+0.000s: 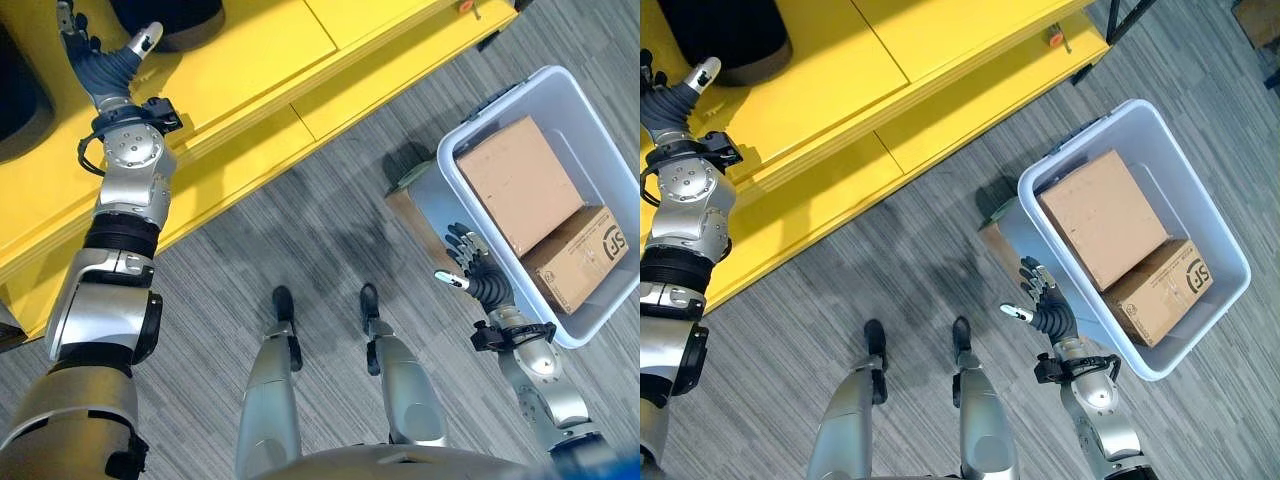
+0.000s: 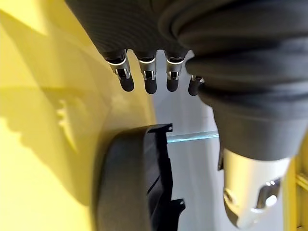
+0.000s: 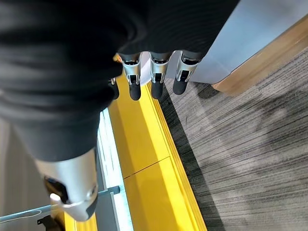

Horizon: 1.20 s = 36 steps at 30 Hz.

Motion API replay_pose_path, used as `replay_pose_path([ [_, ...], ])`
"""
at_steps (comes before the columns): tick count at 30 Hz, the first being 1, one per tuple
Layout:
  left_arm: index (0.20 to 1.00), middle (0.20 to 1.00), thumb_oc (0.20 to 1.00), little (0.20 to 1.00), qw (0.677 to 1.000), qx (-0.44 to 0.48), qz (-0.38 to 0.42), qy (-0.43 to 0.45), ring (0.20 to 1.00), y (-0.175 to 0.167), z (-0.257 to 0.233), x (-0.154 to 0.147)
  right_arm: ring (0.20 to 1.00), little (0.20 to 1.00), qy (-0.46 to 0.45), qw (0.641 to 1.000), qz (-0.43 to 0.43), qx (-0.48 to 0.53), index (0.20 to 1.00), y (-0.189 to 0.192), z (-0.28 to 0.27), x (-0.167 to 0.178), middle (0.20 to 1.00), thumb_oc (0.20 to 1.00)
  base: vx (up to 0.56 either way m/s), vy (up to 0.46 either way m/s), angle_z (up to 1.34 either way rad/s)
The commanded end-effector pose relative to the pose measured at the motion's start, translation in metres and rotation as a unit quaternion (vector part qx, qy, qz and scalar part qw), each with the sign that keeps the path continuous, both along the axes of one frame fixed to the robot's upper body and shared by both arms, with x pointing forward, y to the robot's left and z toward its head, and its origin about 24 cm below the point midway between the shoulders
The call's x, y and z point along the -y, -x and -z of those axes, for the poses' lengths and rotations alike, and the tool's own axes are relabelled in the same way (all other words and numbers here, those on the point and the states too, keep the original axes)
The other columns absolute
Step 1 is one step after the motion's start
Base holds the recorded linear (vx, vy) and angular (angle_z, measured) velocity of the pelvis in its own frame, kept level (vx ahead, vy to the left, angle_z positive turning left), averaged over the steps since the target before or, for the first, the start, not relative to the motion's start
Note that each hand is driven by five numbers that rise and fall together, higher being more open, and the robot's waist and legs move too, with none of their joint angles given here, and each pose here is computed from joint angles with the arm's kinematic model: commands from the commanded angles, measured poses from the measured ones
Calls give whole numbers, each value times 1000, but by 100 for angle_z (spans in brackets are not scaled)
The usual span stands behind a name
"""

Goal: Move parts from the plastic box to the shelf.

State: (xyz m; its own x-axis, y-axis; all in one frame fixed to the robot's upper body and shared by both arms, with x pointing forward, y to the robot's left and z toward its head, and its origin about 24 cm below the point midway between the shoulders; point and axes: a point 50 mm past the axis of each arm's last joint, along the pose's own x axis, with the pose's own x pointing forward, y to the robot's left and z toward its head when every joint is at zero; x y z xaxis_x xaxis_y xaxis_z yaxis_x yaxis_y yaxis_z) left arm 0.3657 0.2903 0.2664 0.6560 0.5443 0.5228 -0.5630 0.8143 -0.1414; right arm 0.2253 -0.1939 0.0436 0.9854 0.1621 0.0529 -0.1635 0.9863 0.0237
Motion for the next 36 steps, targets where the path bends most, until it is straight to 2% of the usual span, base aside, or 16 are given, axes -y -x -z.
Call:
replay_pose_path([
  [1,1000,1000,1000,1000,1000,30,-9,0,1000,2,-29,-13,1000,1000,-2,999,22,26,1000,12,-11,18,1000,1000,5,20,-8],
  [18,1000,1000,1000,1000,1000,15,5,-12,1000,-4,-41,-11,1000,1000,-11,999,23,22,1000,14,-10,20,1000,1000,1,7,-4],
  [36,1000,1000,1000,1000,999,1,30,-29,1000,-12,-35,6,1000,1000,-4,1000,19,18,1000,17,-9,24,1000,1000,-1,0,0],
])
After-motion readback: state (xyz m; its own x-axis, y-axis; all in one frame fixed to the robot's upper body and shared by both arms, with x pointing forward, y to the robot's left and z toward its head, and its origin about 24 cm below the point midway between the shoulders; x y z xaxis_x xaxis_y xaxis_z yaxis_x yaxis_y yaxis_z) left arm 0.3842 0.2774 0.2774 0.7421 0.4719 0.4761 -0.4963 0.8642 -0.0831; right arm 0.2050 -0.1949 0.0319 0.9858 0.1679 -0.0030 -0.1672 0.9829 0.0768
